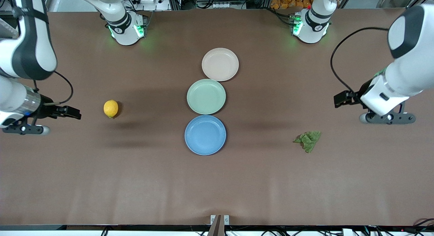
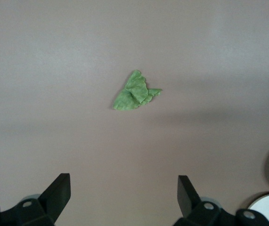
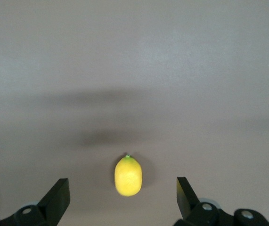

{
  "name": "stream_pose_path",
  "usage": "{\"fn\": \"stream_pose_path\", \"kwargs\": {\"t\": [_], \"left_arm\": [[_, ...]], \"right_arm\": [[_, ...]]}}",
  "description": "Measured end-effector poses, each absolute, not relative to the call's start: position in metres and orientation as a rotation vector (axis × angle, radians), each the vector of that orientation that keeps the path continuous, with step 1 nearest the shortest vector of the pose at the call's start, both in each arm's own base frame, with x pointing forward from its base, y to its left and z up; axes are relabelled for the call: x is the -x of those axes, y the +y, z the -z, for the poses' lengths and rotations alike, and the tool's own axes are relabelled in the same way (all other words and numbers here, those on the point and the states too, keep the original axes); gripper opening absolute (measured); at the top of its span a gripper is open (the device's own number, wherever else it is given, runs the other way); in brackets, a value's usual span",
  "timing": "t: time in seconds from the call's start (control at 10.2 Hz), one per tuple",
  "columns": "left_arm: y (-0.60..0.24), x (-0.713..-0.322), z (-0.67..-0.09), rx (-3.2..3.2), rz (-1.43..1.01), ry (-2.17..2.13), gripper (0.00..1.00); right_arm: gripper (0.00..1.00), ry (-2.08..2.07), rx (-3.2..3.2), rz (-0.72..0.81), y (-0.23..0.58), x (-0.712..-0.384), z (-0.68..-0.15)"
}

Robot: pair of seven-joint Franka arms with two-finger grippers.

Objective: Place lemon and lettuce in plates
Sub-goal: 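Grasp the lemon with the right gripper while the left gripper grasps the lettuce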

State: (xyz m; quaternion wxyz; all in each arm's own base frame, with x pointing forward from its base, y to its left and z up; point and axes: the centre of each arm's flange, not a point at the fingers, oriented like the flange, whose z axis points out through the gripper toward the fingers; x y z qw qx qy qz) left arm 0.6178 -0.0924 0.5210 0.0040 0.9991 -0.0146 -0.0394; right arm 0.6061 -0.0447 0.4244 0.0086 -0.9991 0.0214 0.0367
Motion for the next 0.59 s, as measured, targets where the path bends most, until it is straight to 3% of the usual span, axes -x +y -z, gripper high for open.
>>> {"fn": "stream_pose_path", "kwargs": {"t": [0.59], "left_arm": [[-0.102, -0.652, -0.437, -3.128, 0.156, -0.074, 1.00]], "right_arm": [[1.00, 0.001, 3.129, -0.158, -0.027, -0.565, -0.292]]}}
